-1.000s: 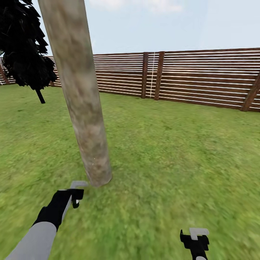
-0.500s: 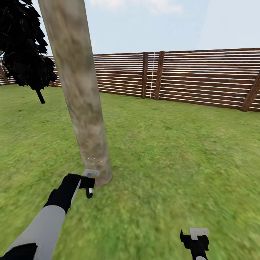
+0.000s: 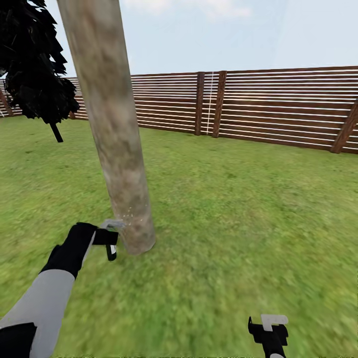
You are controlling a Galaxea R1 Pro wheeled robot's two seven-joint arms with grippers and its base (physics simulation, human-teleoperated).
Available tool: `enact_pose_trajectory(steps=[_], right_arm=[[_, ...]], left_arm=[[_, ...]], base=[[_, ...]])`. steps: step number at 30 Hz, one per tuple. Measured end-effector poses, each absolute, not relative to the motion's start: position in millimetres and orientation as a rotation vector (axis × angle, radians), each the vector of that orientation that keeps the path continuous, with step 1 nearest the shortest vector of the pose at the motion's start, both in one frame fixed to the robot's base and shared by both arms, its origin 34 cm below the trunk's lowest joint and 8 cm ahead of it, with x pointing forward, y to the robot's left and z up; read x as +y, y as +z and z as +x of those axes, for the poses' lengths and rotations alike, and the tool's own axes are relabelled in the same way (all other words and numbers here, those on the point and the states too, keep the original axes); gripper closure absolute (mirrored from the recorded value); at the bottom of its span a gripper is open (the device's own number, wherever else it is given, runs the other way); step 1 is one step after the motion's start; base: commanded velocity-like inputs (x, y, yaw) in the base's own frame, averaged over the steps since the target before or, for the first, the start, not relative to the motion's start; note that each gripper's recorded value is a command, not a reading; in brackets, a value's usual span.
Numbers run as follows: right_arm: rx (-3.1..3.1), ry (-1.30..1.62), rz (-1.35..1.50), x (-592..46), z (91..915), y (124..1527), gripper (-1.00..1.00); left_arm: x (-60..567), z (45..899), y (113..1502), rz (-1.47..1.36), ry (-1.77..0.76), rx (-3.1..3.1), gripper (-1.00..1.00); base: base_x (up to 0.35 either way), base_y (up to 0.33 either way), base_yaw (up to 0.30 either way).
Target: In the garden, pick up the pesticide atomizer on the floor and spray pesticide onto both trees until each tree trunk is fully covered.
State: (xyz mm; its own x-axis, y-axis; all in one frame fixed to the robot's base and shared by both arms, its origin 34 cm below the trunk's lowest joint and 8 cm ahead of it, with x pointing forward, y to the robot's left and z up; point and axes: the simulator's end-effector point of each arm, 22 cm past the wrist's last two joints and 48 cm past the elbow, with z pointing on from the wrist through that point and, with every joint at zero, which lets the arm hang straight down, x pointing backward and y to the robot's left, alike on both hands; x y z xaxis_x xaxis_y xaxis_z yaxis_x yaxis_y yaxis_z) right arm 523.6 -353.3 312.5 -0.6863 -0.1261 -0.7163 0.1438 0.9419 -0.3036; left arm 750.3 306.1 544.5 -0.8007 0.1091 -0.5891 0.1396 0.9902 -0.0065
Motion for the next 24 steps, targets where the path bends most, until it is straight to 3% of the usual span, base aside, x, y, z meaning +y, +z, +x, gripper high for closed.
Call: enact_pose_trajectory(steps=[4, 7, 10, 13, 16, 24], right_arm=[[2.287, -0.432, 0.012, -353.3, 523.3, 312.5, -1.0], [2.287, -0.432, 0.012, -353.2, 523.3, 312.4, -1.0], [2.287, -0.432, 0.012, -353.2, 523.4, 312.4, -1.0], [2.287, -0.432, 0.013, -353.3, 523.2, 312.4, -1.0], [2.287, -0.431, 0.013, -352.8, 523.4, 312.4, -1.0], [2.286, -0.431, 0.013, -353.0, 523.7, 312.7, -1.0]], left_arm=[[274.1, 761.1, 565.5, 0.182, -0.112, 2.509, 1.0], [289.8, 769.8, 579.8, 0.174, -0.07, 2.496, 1.0], [348.2, 770.3, 591.2, 0.121, 0.02, 2.492, 1.0], [332.2, 770.4, 590.4, 0.125, -0.022, 2.498, 1.0], [297.2, 780.0, 600.4, 0.153, -0.072, 2.48, 1.0], [333.3, 776.3, 604.2, 0.113, -0.004, 2.508, 1.0]], base=[[-0.01, 0.004, 0.0], [0.0, 0.0, 0.0], [0.0, 0.0, 0.0], [0.0, 0.0, 0.002], [0.0, 0.0, 0.195], [0.028, 0.0, 0.173]])
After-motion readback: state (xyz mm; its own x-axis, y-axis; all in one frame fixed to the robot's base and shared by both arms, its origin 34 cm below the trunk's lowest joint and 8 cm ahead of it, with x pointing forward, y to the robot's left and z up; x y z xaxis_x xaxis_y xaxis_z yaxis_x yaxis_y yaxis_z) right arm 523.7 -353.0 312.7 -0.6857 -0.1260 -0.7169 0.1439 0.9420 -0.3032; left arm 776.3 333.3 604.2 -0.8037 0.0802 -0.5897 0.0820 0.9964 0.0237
